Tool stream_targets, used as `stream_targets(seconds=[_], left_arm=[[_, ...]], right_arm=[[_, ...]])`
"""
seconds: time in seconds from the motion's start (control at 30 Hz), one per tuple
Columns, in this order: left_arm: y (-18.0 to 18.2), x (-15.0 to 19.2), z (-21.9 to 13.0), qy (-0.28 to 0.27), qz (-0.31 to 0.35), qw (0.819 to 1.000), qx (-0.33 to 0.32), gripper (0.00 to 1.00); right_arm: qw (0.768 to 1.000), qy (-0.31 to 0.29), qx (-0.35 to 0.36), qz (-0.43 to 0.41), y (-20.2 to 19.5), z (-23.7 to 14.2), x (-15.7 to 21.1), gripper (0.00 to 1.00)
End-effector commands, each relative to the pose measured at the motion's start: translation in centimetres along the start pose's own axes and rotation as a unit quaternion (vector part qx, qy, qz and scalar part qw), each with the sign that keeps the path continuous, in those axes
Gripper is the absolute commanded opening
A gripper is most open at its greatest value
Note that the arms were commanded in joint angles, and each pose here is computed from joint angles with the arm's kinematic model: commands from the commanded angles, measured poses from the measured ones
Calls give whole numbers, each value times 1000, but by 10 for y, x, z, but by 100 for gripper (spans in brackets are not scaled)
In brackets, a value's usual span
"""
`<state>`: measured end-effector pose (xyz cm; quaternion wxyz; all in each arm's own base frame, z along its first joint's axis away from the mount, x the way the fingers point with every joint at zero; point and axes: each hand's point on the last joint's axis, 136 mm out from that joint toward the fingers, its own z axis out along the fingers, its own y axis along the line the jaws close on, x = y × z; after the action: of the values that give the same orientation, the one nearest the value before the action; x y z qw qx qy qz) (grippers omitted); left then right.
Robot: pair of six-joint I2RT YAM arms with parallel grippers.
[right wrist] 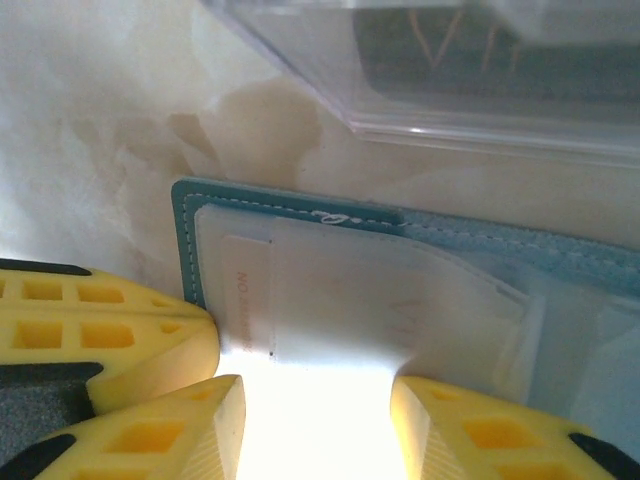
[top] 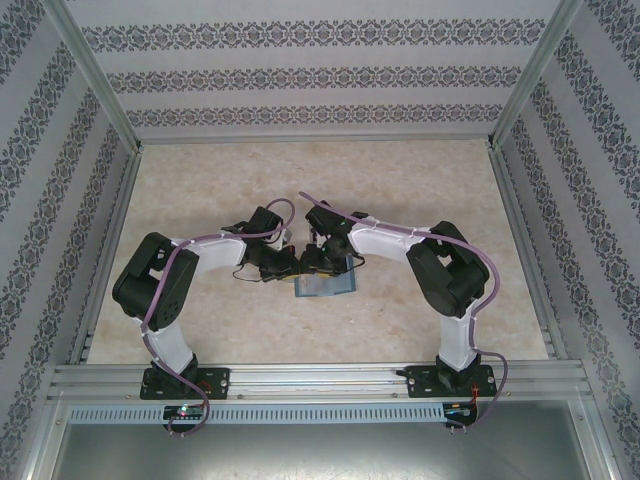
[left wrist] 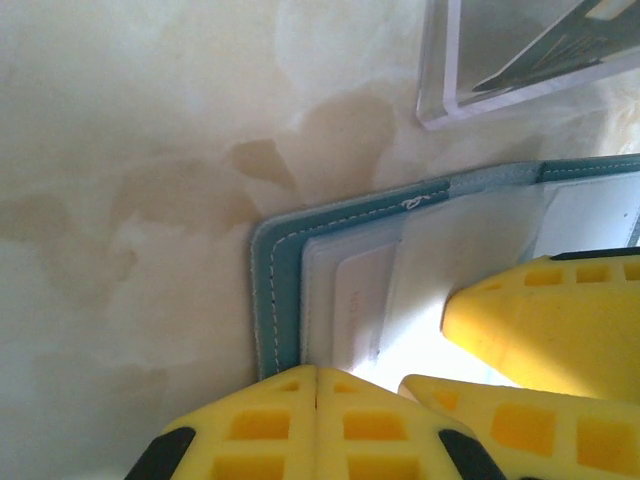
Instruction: Take the credit cards out of the card holder
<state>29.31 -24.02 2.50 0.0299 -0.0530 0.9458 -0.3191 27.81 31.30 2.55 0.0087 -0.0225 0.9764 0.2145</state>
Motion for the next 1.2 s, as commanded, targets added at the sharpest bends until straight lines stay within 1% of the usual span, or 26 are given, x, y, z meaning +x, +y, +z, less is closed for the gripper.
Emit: stream_targets(seconds=[0.0,0.3,0.43,0.63,1.03,1.17], left_arm=[[5,8,8,14,-2,1000,-7,0],[5,8,7,14,-1,1000,-8,0],[5,8,7,13,0,1000,-7,0],[5,9,7,14,0,1000,-8,0],[5,7,7,13,-1,1000,-8,0],[5,8,8,15,-1,1000,-8,0]], right_arm=[[998,21,62,-4,-26,7,13,49],[995,9,95,-11,-32,-3,9,57],[995,8,95,-9,-33,-2,9,57],[996,8,89,-8,-30,-1,8,44],[997,-7,79,-17,-22,-19,5,15],[997,-12,71,-22,-16,-27,4,10]])
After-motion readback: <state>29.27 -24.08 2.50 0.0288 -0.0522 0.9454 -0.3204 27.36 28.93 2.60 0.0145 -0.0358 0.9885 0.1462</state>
